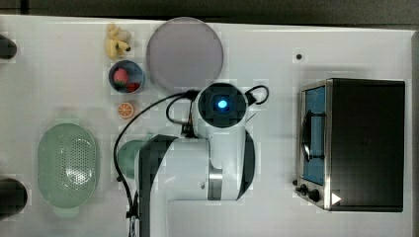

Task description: Pick Ketchup from the table and place it in strainer.

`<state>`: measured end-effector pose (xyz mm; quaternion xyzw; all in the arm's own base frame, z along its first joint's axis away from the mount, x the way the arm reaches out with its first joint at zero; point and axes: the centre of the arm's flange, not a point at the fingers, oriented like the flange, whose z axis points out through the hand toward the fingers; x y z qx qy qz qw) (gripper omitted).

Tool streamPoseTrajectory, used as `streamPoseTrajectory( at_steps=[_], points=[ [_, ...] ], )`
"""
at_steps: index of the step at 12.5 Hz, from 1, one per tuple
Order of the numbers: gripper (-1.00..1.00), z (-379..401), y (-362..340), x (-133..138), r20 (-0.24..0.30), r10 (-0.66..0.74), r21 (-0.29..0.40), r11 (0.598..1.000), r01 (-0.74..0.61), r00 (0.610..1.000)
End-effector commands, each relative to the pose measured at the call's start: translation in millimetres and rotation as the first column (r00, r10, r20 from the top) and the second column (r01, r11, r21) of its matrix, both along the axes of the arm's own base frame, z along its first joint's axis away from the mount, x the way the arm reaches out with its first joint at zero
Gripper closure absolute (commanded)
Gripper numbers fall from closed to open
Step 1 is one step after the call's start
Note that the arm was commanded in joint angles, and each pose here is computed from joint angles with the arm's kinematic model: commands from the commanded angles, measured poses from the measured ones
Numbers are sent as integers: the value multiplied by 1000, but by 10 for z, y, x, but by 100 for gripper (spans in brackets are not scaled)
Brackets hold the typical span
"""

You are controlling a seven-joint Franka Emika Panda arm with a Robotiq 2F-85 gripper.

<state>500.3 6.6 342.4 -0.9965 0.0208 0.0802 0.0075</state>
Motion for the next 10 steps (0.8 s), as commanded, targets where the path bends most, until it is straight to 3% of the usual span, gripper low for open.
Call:
streamPoseTrajectory(
  at_steps=[1, 10],
  points=[
    [-100, -39, 63, 46, 101, 262, 22, 964, -265, 960],
    [-100, -1291, 60, -26, 146, 287, 18, 956, -293, 947]
  ],
)
